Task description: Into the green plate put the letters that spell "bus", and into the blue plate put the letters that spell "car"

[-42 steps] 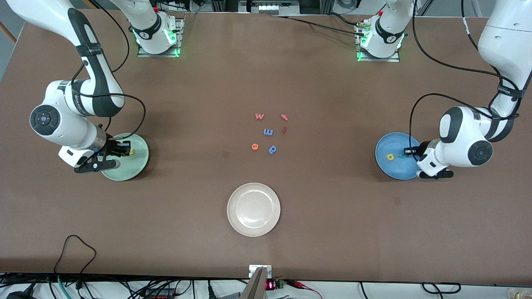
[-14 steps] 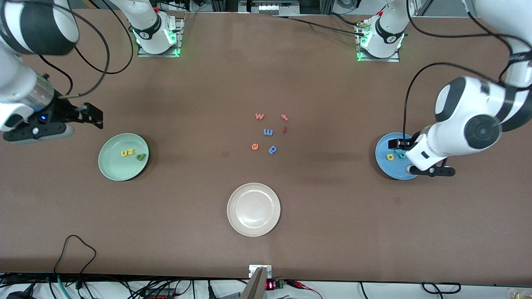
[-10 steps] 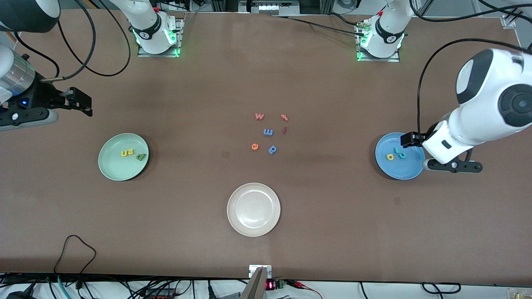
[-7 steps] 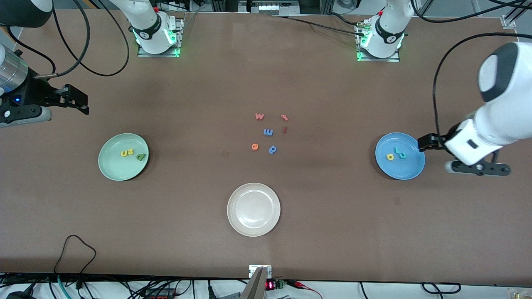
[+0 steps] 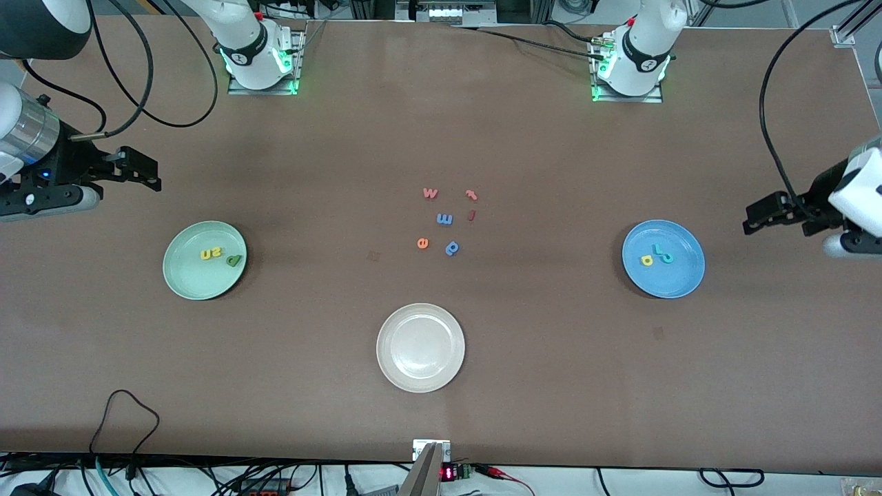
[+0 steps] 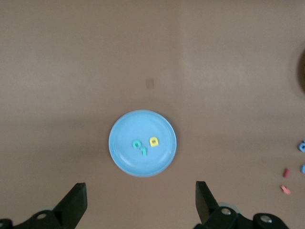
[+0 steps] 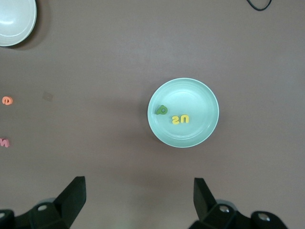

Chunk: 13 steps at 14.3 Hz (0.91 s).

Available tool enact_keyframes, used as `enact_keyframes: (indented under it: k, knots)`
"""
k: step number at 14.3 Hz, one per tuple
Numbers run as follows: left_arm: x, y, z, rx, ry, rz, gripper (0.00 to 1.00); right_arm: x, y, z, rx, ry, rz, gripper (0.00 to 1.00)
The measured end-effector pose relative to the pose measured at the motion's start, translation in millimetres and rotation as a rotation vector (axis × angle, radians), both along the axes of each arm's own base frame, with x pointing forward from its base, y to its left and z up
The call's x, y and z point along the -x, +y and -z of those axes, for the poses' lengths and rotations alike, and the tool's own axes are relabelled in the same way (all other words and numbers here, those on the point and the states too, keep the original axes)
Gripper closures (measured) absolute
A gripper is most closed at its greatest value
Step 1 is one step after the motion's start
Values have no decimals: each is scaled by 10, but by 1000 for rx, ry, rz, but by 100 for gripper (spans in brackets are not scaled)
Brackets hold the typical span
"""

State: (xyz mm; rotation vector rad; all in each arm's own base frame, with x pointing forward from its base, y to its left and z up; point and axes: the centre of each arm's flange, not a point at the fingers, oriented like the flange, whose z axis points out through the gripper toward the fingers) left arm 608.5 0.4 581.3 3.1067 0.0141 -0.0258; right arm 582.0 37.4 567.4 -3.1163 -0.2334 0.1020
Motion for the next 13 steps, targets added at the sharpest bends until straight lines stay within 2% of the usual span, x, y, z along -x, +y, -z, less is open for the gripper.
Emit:
enact_keyframes:
  k: [2,7,13]
  knots:
    - [73,-36,-28,5,23,-2,0,-5,-16,18,0,5,6,0]
    - [90,15,-12,1,33,4,0,-7,-72,19,1,6,19,0]
    - [291,-77,78,-1,74,21,0,-8,-106,20,2,6,27,0]
